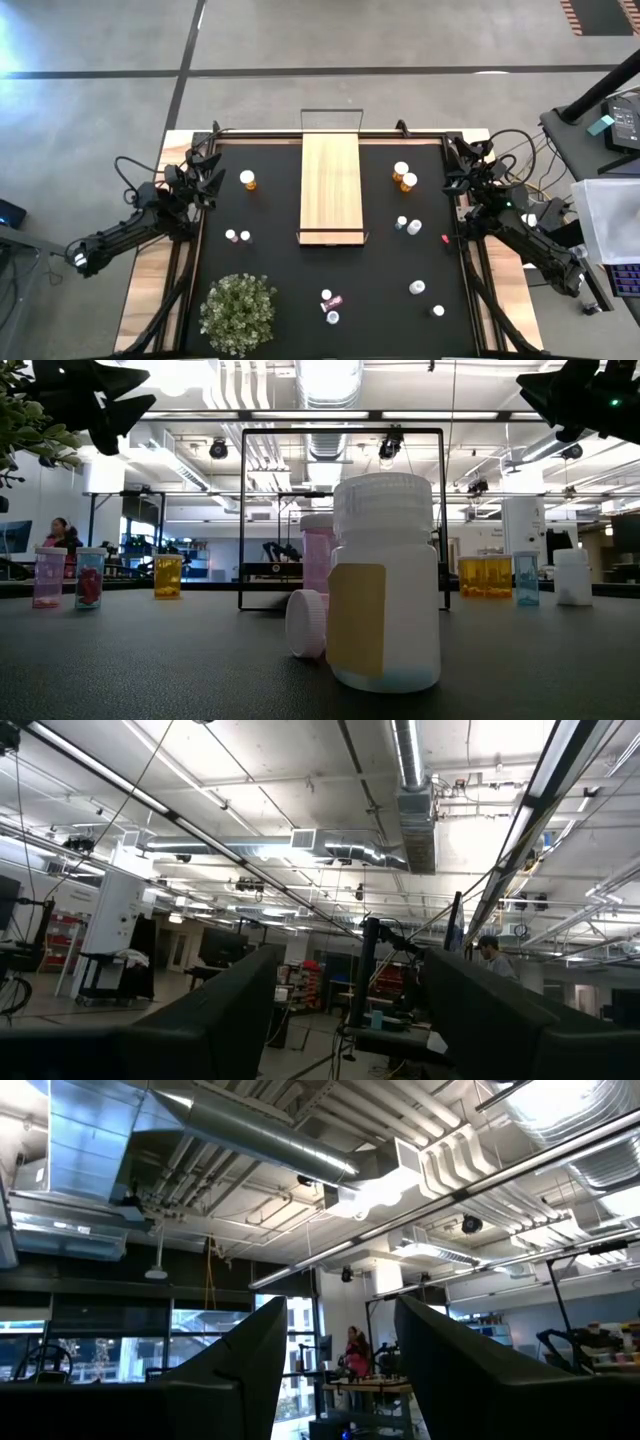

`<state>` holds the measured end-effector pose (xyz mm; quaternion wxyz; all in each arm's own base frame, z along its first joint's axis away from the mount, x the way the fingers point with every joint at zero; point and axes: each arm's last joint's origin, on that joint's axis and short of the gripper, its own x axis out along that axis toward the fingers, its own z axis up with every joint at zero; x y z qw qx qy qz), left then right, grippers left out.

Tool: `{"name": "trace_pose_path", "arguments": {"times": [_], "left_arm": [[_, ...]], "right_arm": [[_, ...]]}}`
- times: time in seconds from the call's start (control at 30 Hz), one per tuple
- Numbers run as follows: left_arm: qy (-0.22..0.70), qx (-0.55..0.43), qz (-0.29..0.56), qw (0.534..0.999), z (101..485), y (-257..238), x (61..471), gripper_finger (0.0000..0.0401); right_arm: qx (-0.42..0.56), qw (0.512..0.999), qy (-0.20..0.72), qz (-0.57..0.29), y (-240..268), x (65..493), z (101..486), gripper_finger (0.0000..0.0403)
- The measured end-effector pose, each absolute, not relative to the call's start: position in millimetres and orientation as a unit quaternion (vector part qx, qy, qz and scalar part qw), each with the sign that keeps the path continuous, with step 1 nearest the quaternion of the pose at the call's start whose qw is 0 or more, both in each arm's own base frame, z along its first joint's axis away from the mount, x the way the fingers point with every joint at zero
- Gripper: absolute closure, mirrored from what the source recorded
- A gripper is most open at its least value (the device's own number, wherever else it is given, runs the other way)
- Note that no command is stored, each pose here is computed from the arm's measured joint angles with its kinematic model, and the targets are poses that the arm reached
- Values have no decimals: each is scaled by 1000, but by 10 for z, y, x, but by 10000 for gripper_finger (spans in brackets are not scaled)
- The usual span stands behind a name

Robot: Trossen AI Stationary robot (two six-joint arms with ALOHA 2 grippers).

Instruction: Pick and place medicine bottles onto shelf by color

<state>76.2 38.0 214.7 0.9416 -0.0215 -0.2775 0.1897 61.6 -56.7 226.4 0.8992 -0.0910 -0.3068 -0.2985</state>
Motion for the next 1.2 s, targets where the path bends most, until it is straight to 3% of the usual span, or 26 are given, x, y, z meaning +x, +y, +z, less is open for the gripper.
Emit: {"name": "trace_pose_path", "arguments": {"times": [1.2], "left_arm": [[-276,-15,191,942,2148,380,762,163]], "right_arm": [[-91,899,-307,-298,-567,616,2264,225]]}}
